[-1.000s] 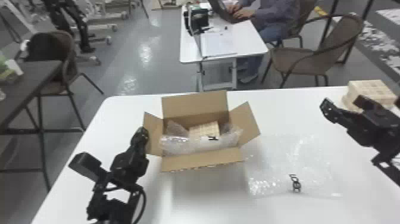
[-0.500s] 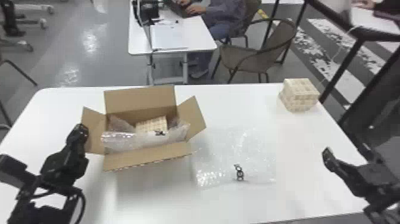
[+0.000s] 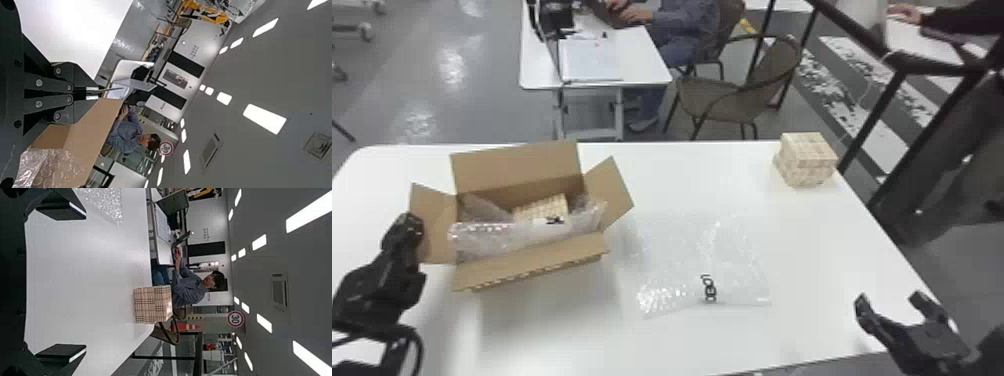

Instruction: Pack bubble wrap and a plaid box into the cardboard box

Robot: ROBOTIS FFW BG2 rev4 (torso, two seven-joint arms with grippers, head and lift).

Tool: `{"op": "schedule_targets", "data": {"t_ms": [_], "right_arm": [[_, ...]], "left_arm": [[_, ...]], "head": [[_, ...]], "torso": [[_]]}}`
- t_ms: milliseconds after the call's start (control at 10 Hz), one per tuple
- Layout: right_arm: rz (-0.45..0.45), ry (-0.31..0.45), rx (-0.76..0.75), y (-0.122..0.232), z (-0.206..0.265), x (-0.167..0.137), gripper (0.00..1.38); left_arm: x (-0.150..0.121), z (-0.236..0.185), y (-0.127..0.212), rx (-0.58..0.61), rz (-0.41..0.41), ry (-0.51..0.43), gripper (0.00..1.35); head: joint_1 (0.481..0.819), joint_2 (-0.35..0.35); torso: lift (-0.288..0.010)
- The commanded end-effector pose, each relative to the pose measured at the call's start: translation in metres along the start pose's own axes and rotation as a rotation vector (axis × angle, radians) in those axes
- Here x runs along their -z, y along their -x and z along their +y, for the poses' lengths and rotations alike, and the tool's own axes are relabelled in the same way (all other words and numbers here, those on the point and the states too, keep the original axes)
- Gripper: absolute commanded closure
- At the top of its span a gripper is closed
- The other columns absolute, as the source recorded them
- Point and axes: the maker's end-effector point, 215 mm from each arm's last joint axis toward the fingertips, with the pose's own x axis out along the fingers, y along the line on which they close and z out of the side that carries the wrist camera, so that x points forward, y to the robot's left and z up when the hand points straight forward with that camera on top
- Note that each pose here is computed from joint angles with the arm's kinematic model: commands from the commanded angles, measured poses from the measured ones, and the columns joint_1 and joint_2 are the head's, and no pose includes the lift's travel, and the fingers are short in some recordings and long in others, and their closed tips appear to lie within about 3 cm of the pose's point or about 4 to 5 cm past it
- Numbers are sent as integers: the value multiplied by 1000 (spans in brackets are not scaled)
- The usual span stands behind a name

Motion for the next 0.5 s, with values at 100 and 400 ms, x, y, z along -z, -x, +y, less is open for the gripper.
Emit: {"op": "schedule_targets", "data": {"t_ms": [100, 400], "right_arm": [[-8, -11, -10, -4, 2, -3, 110], [-10, -27, -14, -7, 3, -1, 110]], "left_arm": [[-38, 64, 11, -120, -53, -102, 1204], [-101, 144, 36, -279, -128, -241, 1204]], "head": [[695, -115], [695, 25]], "torso": [[-110], [-110]]}}
